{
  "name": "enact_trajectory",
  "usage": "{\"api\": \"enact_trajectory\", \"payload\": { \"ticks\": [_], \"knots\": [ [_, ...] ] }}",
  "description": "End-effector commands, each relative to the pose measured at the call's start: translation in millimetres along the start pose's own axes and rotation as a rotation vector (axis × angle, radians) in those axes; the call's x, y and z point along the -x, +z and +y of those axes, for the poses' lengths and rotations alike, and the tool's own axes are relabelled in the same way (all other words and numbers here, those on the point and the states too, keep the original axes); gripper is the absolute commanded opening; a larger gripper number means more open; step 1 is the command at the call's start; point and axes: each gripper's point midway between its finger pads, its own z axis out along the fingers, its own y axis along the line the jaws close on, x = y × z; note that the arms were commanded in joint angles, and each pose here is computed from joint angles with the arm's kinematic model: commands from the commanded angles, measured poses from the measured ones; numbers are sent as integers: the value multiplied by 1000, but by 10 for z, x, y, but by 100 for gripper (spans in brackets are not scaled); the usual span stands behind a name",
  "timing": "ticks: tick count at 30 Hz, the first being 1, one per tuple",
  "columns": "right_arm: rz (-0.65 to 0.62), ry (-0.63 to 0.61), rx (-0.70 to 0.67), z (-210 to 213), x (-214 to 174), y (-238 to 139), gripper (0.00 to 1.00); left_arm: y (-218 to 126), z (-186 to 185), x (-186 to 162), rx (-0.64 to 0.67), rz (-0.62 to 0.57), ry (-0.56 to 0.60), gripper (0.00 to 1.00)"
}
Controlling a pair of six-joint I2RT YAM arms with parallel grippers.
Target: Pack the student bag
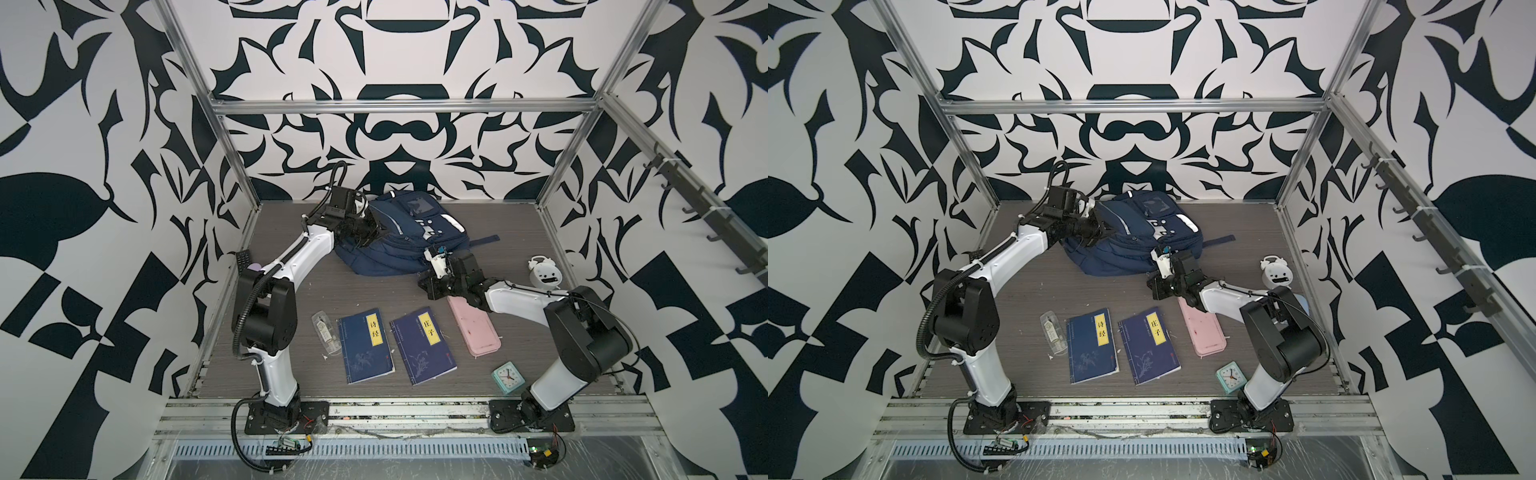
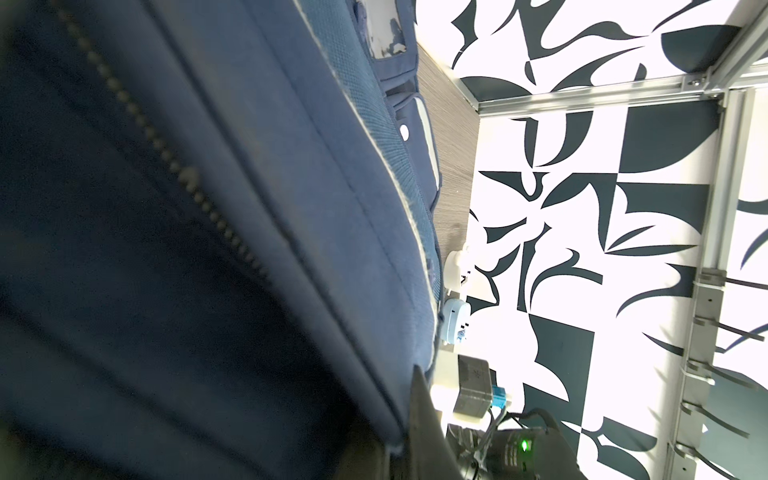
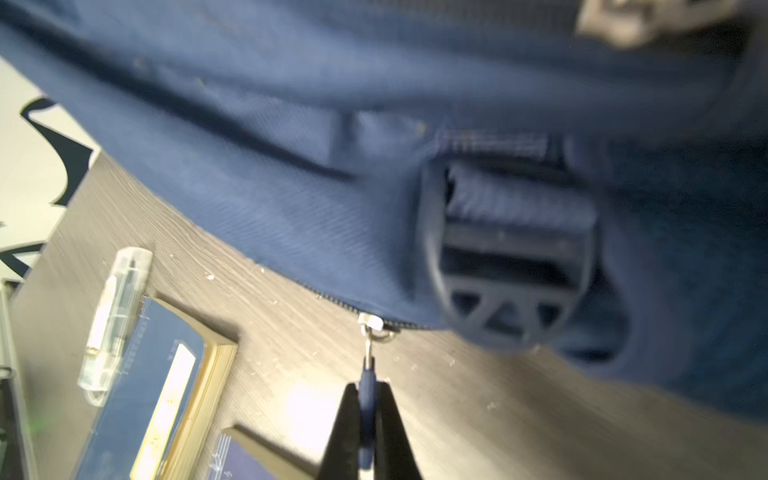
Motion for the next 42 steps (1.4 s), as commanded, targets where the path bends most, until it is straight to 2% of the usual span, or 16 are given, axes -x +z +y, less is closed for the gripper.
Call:
{"api": "enact_trajectory", "payload": {
  "ticks": [1,7,12,19,26,31,32,37,40,42],
  "knots": [
    [27,-52,22,213,83,40,4,-66,-312,155,-89,-66,77,0],
    [22,-93,23,379,200,145,0,-38,-305,96,-98,-60,65,0],
    [23,-94,29,436,249,185,0,-43,-295,64,-99,-57,62,0],
    [31,-123,58,752,381,321,0,50,-293,-49,-98,-32,55,0],
    [9,-87,93,957,637,537,0,156,-247,-160,-99,-17,32,0],
    [-13,-71,59,914,673,449,0,189,-181,-175,-88,-13,27,0],
    [-11,-69,47,889,652,415,0,181,-176,-173,-87,-13,31,3],
    [13,-35,-25,668,504,179,0,62,-64,-90,-21,-18,76,29],
    [37,-2,-79,476,417,30,0,-33,23,4,18,-38,92,38],
    [53,22,-121,330,360,-62,0,-75,85,59,49,-52,108,40]
  ]
}}
